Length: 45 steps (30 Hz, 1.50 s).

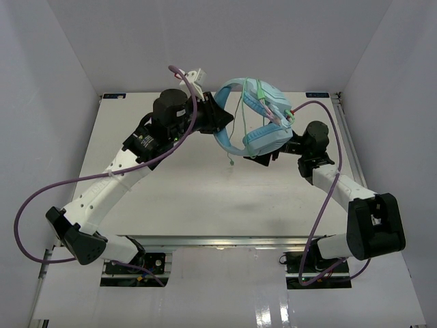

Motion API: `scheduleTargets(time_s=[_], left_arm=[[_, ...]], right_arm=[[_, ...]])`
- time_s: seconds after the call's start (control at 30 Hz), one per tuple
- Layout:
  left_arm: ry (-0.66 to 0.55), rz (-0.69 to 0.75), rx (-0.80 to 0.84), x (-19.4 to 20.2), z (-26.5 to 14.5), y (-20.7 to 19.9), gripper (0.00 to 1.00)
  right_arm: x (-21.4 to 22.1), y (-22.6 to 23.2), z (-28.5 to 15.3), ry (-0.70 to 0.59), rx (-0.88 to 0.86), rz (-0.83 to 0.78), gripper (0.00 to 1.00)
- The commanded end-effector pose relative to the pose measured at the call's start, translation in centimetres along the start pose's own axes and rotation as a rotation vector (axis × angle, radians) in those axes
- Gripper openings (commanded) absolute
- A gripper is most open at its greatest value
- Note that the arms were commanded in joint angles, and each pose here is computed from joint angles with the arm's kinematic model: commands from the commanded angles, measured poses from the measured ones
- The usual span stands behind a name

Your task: Wrap the headphones

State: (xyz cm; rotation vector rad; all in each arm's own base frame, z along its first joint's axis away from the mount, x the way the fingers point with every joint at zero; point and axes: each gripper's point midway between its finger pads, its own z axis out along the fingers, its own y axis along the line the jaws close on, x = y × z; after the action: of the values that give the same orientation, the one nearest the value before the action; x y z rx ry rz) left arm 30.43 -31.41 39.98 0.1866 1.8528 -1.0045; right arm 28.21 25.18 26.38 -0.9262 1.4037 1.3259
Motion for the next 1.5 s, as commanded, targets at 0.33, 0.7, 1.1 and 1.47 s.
scheduleTargets(time_s=[0.33, 0.7, 1.1, 1.47], left_arm=[[-0.126, -0.030, 0.097, -5.1, -2.6, -4.0, 0.00], [-0.147, -0.035, 0.082, -5.8, -2.9, -4.0, 0.00], [-0.276, -0.068, -0.175, -6.6, -3.2, 1.5, 0.00], [-0.281, -0.056, -0.465, -4.7, -1.8, 10.1, 0.00]], right_arm=[[2.7, -4.8, 3.5, 0.058, 0.111, -0.297, 0.90], [10.9, -0.8, 3.1, 0.178, -0.055, -0.141, 0.12], [8.9, 4.4, 0.8, 0.234, -0.069, -0.274, 0.08], [8.5, 5.7, -5.0, 0.587, 0.062, -0.464, 0.08]])
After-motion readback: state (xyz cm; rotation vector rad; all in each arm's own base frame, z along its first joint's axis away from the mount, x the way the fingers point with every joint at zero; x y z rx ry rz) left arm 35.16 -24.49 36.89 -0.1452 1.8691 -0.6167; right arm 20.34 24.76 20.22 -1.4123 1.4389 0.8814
